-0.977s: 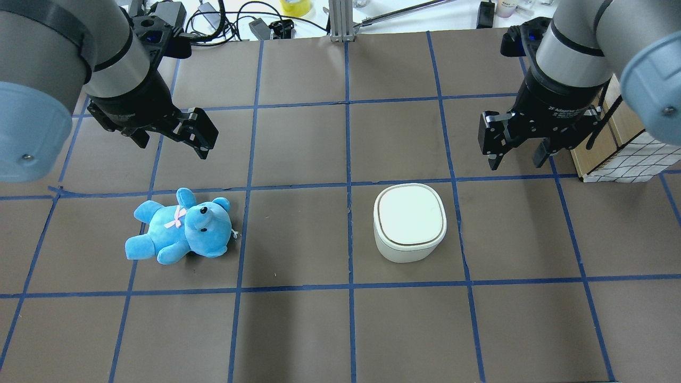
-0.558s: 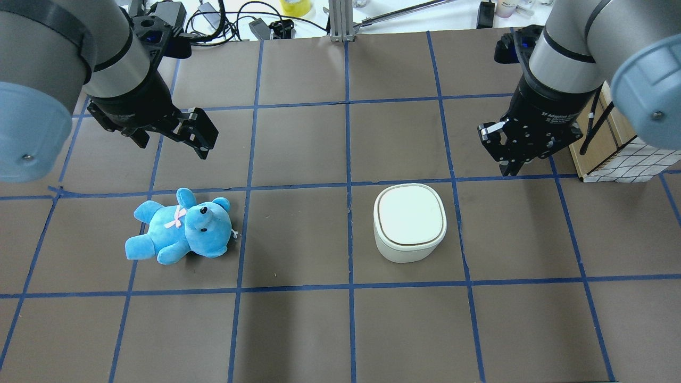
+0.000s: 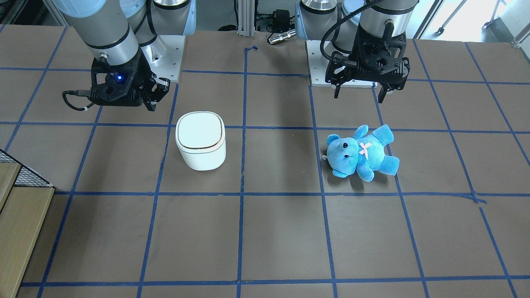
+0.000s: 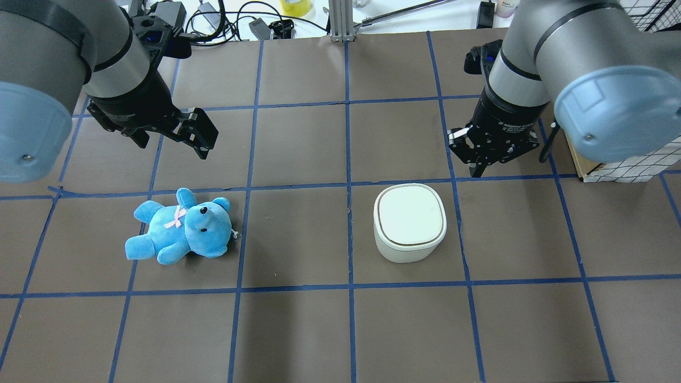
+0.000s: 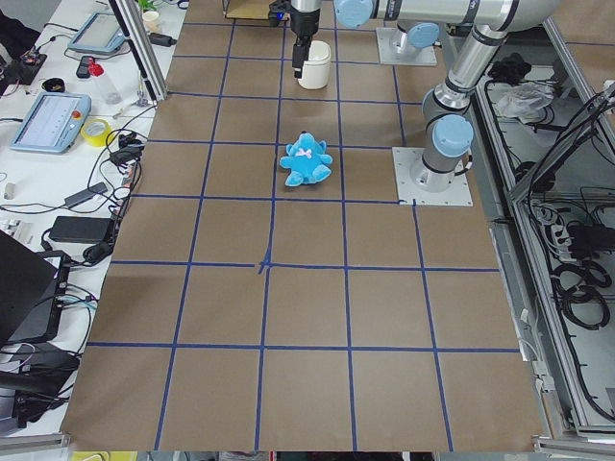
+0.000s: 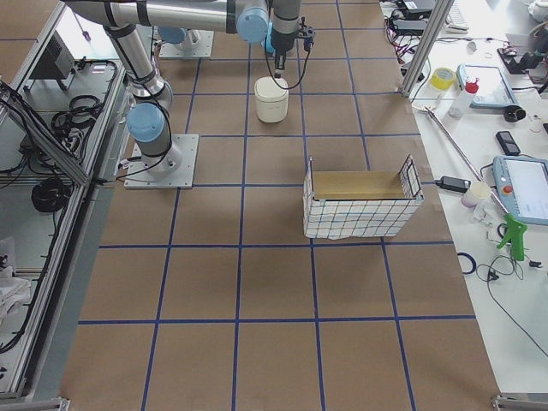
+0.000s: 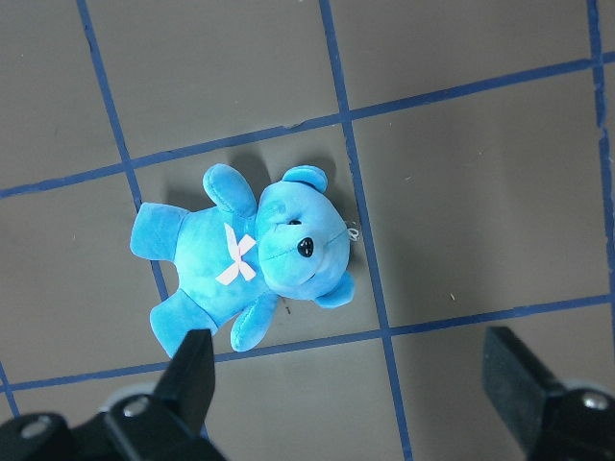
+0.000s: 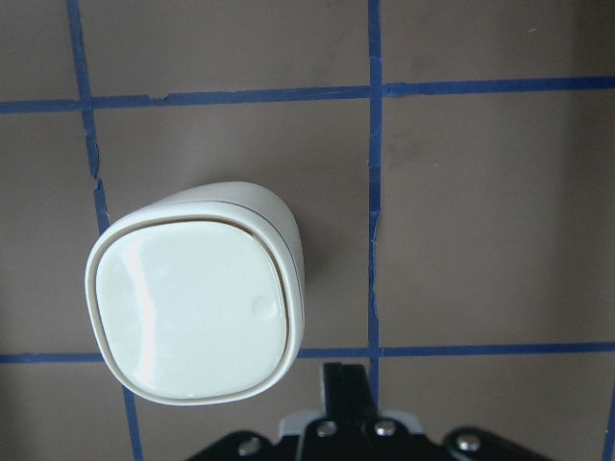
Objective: Open trash can with right arm
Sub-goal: 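Move the right gripper over the white trash can lid and lower it, then press the right gripper down on the lid's far edge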
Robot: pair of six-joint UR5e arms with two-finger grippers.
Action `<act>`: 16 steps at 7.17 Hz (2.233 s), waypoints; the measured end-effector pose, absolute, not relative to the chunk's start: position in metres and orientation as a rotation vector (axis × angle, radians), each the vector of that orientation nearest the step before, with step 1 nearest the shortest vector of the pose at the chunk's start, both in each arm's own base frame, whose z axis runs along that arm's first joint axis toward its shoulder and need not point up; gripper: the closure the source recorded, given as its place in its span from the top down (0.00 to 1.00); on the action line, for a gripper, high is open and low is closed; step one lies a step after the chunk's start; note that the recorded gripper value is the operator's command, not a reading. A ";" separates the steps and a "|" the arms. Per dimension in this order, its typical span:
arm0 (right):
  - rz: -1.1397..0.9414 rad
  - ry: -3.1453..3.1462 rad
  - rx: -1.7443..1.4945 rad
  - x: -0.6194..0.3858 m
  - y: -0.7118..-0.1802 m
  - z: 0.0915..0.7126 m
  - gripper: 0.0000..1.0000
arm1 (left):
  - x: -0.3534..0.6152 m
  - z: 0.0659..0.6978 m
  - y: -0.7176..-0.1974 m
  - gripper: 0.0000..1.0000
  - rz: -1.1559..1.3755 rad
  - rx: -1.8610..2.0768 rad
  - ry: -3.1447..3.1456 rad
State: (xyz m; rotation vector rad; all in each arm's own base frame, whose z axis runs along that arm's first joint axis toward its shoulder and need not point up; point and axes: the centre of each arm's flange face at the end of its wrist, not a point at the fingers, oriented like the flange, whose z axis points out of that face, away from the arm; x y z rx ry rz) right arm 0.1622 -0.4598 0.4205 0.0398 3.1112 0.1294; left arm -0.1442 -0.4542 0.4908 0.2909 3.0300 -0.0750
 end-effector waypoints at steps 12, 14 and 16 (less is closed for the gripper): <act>0.163 3.115 -0.042 0.197 -0.462 0.317 0.00 | -0.144 0.491 -0.454 1.00 -0.075 0.291 3.030; 0.178 3.115 -0.042 0.197 -0.463 0.312 0.00 | -0.144 0.491 -0.454 1.00 -0.075 0.291 3.030; 0.184 3.116 -0.041 0.197 -0.463 0.310 0.00 | -0.144 0.491 -0.454 1.00 -0.075 0.291 3.030</act>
